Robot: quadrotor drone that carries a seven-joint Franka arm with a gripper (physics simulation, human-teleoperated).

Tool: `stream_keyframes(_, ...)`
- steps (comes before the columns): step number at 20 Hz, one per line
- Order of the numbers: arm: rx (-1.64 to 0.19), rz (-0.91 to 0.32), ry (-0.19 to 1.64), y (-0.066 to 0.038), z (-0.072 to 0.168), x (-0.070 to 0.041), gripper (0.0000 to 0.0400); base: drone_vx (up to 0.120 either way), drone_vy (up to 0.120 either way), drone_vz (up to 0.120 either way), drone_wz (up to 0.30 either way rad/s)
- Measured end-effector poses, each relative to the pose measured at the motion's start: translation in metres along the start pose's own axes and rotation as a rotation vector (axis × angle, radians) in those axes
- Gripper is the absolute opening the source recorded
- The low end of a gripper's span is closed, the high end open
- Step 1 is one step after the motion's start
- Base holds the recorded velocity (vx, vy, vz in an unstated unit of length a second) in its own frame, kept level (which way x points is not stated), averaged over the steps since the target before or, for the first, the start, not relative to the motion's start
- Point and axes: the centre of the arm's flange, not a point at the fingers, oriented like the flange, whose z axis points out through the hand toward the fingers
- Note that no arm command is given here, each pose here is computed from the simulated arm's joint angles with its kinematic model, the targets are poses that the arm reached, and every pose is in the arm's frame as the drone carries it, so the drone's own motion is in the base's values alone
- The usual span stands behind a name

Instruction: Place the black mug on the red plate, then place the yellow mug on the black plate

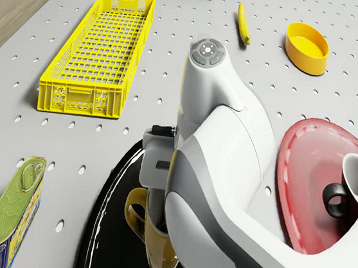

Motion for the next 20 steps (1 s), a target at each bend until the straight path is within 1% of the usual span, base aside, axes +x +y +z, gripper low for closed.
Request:
stream_keyframes(2, 0.000, 0.000, 0.000, 0.000, 0.006, 0.000, 0.0110, 0.000, 0.000, 0.000, 0.000)
stream_keyframes(3, 0.000, 0.000, 0.000, 0.000, 0.008, 0.000, 0.0133, 0.000, 0.000, 0.000, 0.000)
stream_keyframes(4, 0.000, 0.000, 0.000, 0.000, 0.010, 0.000, 0.0192, 0.000, 0.000, 0.000, 0.000)
stream_keyframes(5, 0.000, 0.000, 0.000, 0.000, 0.012, 0.000, 0.0238, 0.000, 0.000, 0.000, 0.000)
stream_keyframes(6, 0.000, 0.000, 0.000, 0.000, 0.012, 0.000, 0.0274, 0.000, 0.000, 0.000, 0.000)
stream_keyframes(7, 0.000, 0.000, 0.000, 0.000, 0.011, 0.000, 0.0302, 0.000, 0.000, 0.000, 0.000)
stream_keyframes(9, 0.000, 0.000, 0.000, 0.000, 0.007, 0.000, 0.0340, 0.000, 0.000, 0.000, 0.000)
stream_keyframes(11, 0.000, 0.000, 0.000, 0.000, 0.000, 0.000, 0.0364, 0.000, 0.000, 0.000, 0.000)
stream_keyframes(13, 0.000, 0.000, 0.000, 0.000, -0.007, 0.000, 0.0378, 0.000, 0.000, 0.000, 0.000)
stream_keyframes(20, 0.000, 0.000, 0.000, 0.000, -0.018, 0.000, 0.0396, 0.000, 0.000, 0.000, 0.000)
